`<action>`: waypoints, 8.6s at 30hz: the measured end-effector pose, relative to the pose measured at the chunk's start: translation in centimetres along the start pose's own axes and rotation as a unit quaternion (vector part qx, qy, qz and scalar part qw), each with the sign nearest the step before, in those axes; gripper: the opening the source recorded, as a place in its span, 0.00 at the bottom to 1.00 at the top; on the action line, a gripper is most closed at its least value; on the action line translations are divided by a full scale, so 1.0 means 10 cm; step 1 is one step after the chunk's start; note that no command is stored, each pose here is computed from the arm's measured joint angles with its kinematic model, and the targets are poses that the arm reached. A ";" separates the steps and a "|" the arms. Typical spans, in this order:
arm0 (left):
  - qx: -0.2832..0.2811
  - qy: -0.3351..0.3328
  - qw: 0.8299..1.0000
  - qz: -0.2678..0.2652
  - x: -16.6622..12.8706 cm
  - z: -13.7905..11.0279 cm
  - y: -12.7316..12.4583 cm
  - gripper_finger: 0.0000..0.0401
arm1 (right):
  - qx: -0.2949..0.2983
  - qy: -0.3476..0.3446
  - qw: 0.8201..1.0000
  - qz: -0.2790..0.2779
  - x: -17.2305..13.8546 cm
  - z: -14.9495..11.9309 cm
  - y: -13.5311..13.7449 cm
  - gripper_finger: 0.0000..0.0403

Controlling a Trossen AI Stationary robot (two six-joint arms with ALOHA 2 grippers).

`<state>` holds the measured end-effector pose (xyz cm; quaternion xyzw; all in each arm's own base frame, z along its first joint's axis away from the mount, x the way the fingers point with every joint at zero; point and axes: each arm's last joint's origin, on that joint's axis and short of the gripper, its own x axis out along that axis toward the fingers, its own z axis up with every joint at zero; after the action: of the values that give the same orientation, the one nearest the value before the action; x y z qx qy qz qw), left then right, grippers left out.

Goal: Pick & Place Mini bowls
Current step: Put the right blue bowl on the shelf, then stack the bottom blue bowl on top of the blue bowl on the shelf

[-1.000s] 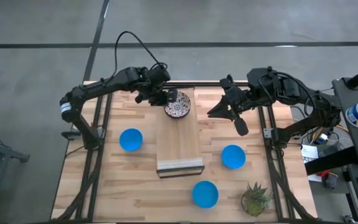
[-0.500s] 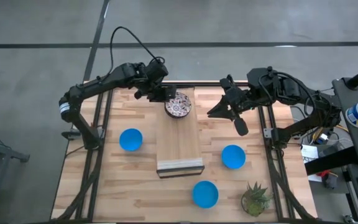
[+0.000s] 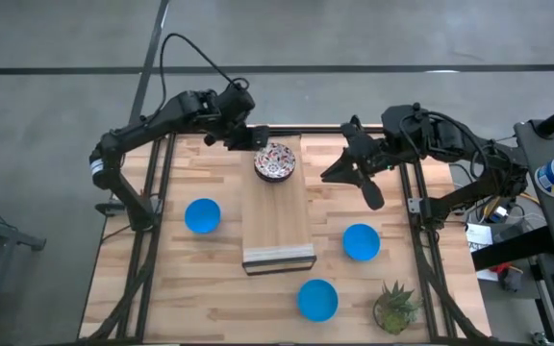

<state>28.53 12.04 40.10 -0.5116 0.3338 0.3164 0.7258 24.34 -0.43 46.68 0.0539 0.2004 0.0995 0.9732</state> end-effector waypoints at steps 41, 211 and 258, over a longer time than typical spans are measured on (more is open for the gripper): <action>0.227 -0.055 0.947 -0.222 -1.03 -0.85 -0.42 0.22 | 0.423 0.455 0.744 -0.246 0.55 -2.34 -0.28 0.35; 0.291 -0.090 0.906 -0.292 -1.76 -1.04 -0.02 0.22 | 0.163 0.499 0.833 -0.173 1.36 -1.13 1.35 0.32; 0.270 -0.089 0.913 -0.293 -1.77 -1.04 -0.01 0.22 | 0.495 0.376 0.765 -0.168 1.76 -2.79 1.29 0.33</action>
<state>16.79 0.05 51.82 -0.3410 0.1759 0.0320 0.9229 26.80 17.77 16.36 0.4516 0.5777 -0.1667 0.6592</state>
